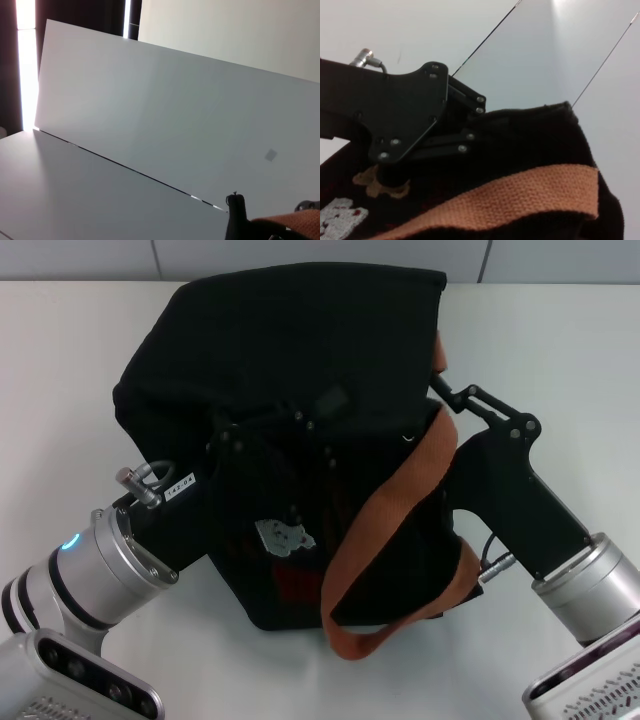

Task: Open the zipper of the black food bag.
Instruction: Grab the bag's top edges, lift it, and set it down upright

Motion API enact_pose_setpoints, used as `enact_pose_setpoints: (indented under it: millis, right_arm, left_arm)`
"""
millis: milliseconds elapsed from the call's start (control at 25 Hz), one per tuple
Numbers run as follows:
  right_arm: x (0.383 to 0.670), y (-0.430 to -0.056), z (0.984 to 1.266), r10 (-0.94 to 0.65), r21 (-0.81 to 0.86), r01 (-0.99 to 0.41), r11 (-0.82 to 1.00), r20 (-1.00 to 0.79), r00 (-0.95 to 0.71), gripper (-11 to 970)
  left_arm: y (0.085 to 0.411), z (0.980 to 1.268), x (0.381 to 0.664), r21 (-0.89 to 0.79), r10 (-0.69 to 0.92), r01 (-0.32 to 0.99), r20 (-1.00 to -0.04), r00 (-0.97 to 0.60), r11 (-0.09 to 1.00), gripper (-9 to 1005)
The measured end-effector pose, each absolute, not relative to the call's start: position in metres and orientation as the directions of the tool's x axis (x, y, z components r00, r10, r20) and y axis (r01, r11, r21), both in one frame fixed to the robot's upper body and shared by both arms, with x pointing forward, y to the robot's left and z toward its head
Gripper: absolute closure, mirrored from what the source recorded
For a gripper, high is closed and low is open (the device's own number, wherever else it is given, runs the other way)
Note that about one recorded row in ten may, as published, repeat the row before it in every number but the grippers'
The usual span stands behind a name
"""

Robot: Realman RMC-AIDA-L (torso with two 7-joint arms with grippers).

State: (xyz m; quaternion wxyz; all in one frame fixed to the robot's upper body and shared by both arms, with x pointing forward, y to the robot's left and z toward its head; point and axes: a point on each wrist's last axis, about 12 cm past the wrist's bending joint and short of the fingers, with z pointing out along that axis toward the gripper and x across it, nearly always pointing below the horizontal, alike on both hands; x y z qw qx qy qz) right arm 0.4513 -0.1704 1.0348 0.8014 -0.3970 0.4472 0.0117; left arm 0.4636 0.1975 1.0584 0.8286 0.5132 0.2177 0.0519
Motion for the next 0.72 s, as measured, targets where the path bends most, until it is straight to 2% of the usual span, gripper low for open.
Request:
enact_pose_setpoints:
  millis: [80,200,440,640,720]
  right_arm:
    - [0.452,-0.170,1.034,-0.341,-0.629,-0.378,0.680,-0.727,0.596,415]
    - [0.455,-0.168,1.034,-0.346,-0.634,-0.386,0.670,-0.727,0.593,654]
    - [0.459,-0.164,1.032,-0.356,-0.642,-0.405,0.651,-0.729,0.584,894]
    - [0.453,-0.168,1.027,-0.369,-0.635,-0.408,0.656,-0.741,0.561,961]
    - [0.445,-0.173,1.021,-0.386,-0.631,-0.409,0.659,-0.751,0.536,959]
  left_arm:
    - [0.197,1.058,0.464,0.873,0.309,0.138,-0.308,0.900,0.469,894]
    - [0.197,1.058,0.463,0.871,0.307,0.140,-0.310,0.900,0.471,892]
    - [0.196,1.058,0.463,0.871,0.308,0.142,-0.312,0.899,0.470,890]
    - [0.196,1.058,0.464,0.869,0.311,0.141,-0.315,0.897,0.474,887]
    - [0.196,1.059,0.464,0.866,0.312,0.143,-0.320,0.895,0.480,887]
